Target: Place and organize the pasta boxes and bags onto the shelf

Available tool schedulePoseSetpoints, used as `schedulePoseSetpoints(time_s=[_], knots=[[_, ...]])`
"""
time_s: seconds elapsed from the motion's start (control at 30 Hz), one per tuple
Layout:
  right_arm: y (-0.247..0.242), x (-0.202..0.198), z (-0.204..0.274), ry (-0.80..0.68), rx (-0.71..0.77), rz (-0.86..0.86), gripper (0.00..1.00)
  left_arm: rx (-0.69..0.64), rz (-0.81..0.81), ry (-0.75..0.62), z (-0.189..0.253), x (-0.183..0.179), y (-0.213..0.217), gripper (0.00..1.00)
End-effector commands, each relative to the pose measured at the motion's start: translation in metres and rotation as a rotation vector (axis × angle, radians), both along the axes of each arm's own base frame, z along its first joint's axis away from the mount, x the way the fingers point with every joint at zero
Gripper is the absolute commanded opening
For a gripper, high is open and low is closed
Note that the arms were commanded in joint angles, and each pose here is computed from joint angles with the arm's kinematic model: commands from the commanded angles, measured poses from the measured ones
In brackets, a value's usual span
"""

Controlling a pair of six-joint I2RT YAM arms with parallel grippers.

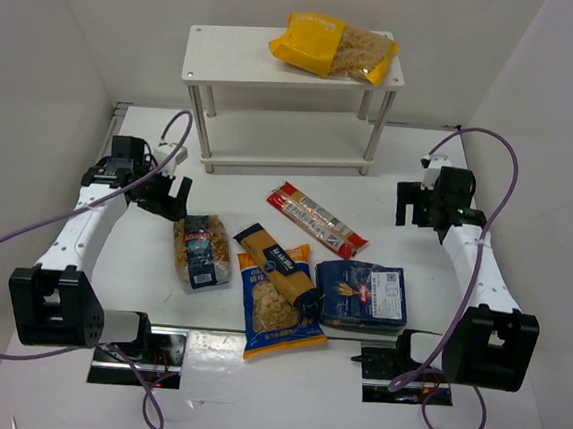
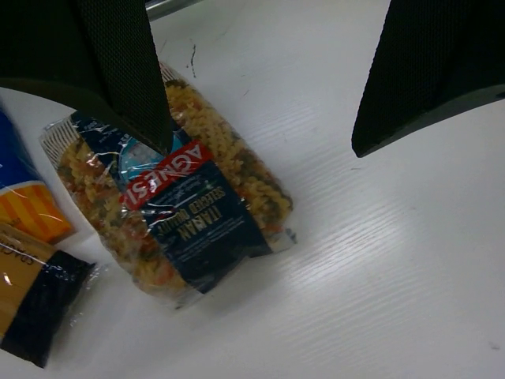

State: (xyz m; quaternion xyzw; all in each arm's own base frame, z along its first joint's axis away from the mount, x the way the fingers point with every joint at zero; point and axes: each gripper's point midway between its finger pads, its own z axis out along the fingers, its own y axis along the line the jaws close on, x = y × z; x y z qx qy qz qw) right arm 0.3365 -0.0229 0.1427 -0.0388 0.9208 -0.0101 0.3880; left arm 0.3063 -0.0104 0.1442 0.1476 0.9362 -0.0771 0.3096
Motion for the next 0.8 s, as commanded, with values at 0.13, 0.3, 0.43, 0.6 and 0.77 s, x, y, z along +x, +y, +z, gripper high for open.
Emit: schedulePoseSetpoints(time_s=[0.13,0.3,0.43,0.6,0.77], knots=[[0.002,-0.001,0.021,-0.067,-0.004,0.02,1.0,0.021,-0.275,0.118,-0.014,-0.01,-0.04,1.0],[0.002,-0.004,0.02,-0.067,-0.004,0.02,1.0,0.02,-0.378,0.137,-0.022,-0.017,-0.065,1.0],[0.003,-0.003,0.02,-0.068,-0.004,0.033,1.0,0.097,-0.329,0.147,-0.037,-0.006,-0.056,1.0],[0.005,-0.004,0.023,-0.078,-0.006,0.046,1.0,0.168,-0.295,0.194,-0.059,-0.014,-0.041,1.0],[0.006,-0.004,0.023,-0.079,0.0,0.053,1.0,0.118,-0.202,0.211,-0.064,-0.012,-0.021,1.0]])
